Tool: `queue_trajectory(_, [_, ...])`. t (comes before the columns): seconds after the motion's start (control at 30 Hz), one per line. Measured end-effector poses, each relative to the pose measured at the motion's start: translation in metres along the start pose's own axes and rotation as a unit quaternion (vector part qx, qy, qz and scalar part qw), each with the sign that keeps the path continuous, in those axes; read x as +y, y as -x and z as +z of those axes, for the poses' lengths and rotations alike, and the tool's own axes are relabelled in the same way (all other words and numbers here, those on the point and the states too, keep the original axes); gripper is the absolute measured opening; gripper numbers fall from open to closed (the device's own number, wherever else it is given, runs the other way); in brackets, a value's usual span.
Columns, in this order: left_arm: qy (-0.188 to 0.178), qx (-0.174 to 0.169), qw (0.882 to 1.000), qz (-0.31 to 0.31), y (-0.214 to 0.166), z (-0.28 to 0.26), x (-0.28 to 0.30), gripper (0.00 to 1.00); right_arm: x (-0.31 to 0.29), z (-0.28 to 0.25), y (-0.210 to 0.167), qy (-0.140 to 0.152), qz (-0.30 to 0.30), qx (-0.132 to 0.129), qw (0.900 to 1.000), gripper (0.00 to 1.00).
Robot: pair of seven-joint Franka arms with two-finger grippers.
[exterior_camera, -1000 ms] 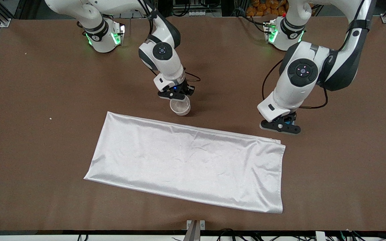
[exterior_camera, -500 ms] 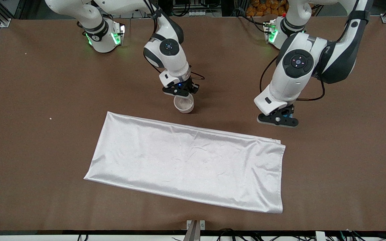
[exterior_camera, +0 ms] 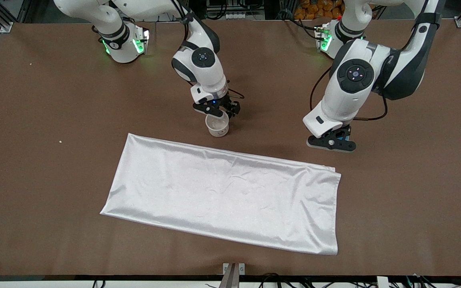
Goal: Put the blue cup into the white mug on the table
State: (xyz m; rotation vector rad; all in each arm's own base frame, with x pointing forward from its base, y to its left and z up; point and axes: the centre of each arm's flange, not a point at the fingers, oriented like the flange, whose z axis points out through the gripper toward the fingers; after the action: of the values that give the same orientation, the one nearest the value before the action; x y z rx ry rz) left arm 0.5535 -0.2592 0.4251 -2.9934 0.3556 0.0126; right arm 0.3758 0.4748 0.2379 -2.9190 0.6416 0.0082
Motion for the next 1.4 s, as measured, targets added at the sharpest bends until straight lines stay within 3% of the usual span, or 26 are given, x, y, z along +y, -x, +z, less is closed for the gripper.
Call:
queue_trajectory(0.1, [0.001, 0.002, 1.000, 0.001, 0.000, -0.002, 0.002, 0.04, -0.003, -0.003, -0.001, 0.000, 0.001, 0.000, 1.000, 1.00])
queue_trajectory(0.27, [0.004, 0.006, 1.000, -0.004, -0.001, -0.006, 0.013, 0.04, -0.009, -0.013, -0.006, 0.013, 0.003, 0.000, 1.000, 1.00])
queue_trajectory(0.57, [0.019, 0.012, 1.000, -0.018, -0.006, -0.010, 0.049, 0.04, -0.017, -0.053, -0.028, 0.072, -0.005, 0.016, 0.997, 1.00])
queue_trajectory(0.87, [0.037, 0.008, 0.999, -0.038, -0.011, -0.007, 0.088, 0.04, -0.001, -0.084, -0.067, 0.096, -0.036, 0.022, 0.994, 1.00])
queue_trajectory(1.07, [0.037, 0.000, 0.998, -0.057, -0.004, 0.007, 0.133, 0.04, 0.021, -0.092, -0.120, 0.099, -0.061, 0.020, 0.993, 1.00])
queue_trajectory(1.4, [0.049, -0.004, 0.996, -0.077, 0.008, 0.019, 0.208, 0.04, 0.112, -0.102, -0.253, 0.108, -0.088, 0.004, 0.990, 1.00])
